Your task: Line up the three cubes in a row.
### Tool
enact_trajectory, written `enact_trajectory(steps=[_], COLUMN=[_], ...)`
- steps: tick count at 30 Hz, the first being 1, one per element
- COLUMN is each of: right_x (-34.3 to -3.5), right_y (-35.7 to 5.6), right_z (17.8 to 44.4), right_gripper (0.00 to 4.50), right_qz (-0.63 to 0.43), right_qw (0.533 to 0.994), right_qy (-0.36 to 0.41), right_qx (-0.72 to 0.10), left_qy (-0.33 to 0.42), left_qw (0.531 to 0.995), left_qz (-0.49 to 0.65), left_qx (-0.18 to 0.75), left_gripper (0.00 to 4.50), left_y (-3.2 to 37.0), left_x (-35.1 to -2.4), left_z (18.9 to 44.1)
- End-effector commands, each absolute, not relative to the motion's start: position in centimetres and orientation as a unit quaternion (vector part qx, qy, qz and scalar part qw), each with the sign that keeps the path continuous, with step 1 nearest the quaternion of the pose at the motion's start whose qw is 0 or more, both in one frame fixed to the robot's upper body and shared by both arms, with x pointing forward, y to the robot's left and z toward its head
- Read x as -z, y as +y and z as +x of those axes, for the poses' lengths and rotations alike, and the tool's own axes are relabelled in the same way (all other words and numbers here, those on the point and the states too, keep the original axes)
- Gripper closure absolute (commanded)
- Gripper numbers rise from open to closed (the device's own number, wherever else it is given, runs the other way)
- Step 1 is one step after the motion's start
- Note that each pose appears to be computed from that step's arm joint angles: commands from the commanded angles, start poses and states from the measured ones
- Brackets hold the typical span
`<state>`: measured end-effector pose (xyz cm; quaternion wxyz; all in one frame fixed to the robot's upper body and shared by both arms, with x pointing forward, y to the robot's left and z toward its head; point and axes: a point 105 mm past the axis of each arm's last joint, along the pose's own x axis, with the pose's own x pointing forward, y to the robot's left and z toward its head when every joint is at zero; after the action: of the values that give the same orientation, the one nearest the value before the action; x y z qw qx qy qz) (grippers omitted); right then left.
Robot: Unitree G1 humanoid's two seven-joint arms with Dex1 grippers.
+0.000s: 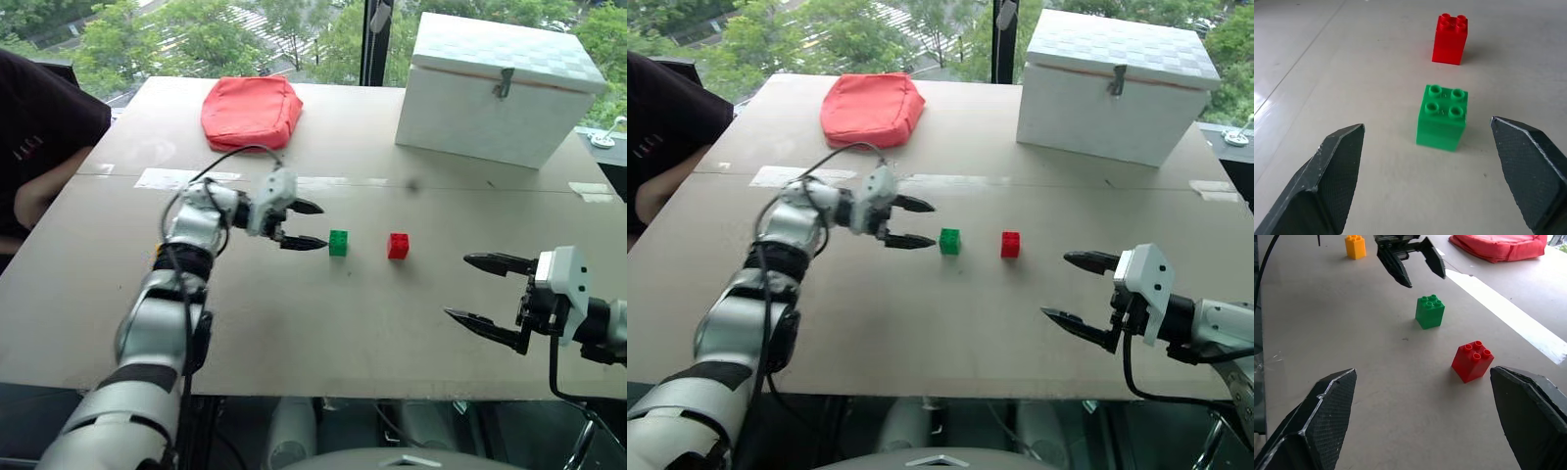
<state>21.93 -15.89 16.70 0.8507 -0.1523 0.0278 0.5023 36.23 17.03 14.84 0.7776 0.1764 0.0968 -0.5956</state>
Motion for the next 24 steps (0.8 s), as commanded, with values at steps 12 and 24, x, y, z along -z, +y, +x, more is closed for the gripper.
enact_trajectory(steps=[12,24], right_x=[-17.5,-17.3], right_y=[-12.0,-11.9], right_z=[22.5,23.5], right_gripper=[0.00,0.00], right_qz=[-0.128,-0.128], right_qw=[0.787,0.766], right_qy=[-0.027,-0.021], right_qx=[-0.603,-0.629], left_qy=[0.066,0.096], left_qw=[0.991,0.994], left_qz=[0.053,-0.017], left_qx=[0.107,-0.055], left_gripper=[0.30,0.30], left_y=[30.9,30.9], left_x=[-17.5,-14.3], left_z=[28.3,27.1])
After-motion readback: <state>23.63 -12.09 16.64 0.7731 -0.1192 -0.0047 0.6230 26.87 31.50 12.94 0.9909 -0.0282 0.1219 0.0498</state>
